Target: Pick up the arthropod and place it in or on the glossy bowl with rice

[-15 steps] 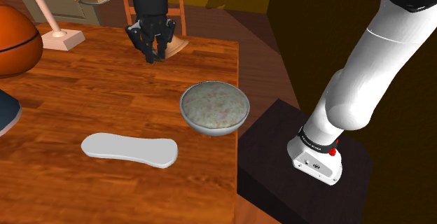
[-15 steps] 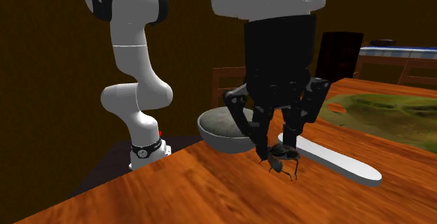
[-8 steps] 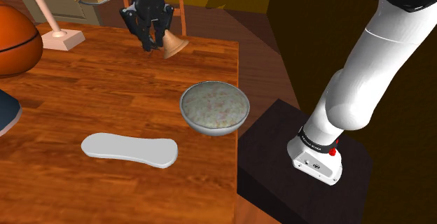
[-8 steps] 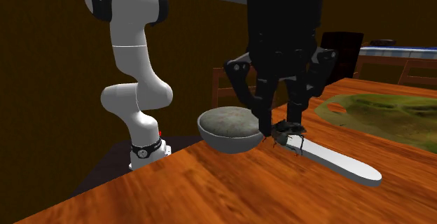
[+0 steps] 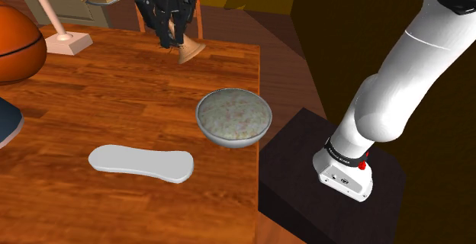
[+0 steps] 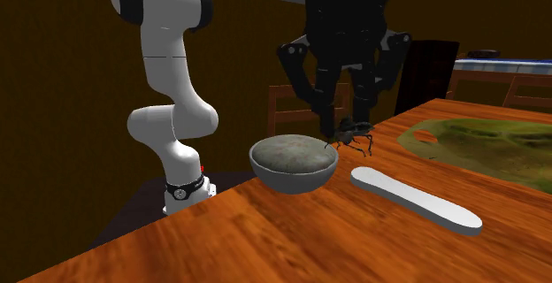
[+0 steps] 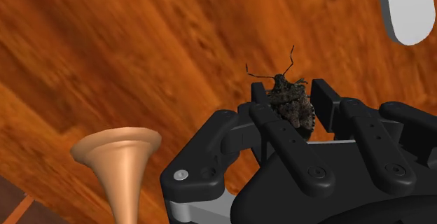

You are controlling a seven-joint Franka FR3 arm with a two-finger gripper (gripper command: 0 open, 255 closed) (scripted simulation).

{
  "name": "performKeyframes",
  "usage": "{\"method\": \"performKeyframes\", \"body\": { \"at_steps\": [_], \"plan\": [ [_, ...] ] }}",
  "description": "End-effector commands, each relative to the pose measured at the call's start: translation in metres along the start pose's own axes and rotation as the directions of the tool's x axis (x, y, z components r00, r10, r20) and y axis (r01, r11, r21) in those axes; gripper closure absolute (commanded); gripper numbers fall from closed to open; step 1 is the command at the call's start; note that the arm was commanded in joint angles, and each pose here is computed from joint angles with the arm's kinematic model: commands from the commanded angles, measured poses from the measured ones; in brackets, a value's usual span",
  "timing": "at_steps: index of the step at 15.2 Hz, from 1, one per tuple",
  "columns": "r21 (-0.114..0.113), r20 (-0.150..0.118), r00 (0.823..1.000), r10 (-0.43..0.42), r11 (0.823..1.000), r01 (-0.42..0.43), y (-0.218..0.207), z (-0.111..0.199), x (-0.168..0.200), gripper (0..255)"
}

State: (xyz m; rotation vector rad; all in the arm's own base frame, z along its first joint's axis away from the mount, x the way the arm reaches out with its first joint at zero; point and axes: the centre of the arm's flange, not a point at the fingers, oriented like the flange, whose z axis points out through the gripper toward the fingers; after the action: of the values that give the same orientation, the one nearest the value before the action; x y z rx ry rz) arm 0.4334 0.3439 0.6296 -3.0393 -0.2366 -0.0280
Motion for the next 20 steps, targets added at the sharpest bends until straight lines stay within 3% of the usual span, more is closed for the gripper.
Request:
{"method": "performKeyframes", "body": {
  "at_steps": [1,12,20],
  "plan": [
    [0.0,0.0,1.0,0.001,1.0,-0.001,0.0,-0.002,-0.026,255],
    [0.0,0.0,1.0,0.001,1.0,-0.001,-0.004,-0.009,-0.179,255],
    [0.0,0.0,1.0,0.0,1.0,0.0,0.0,0.033,-0.18,255]
  ]
}}
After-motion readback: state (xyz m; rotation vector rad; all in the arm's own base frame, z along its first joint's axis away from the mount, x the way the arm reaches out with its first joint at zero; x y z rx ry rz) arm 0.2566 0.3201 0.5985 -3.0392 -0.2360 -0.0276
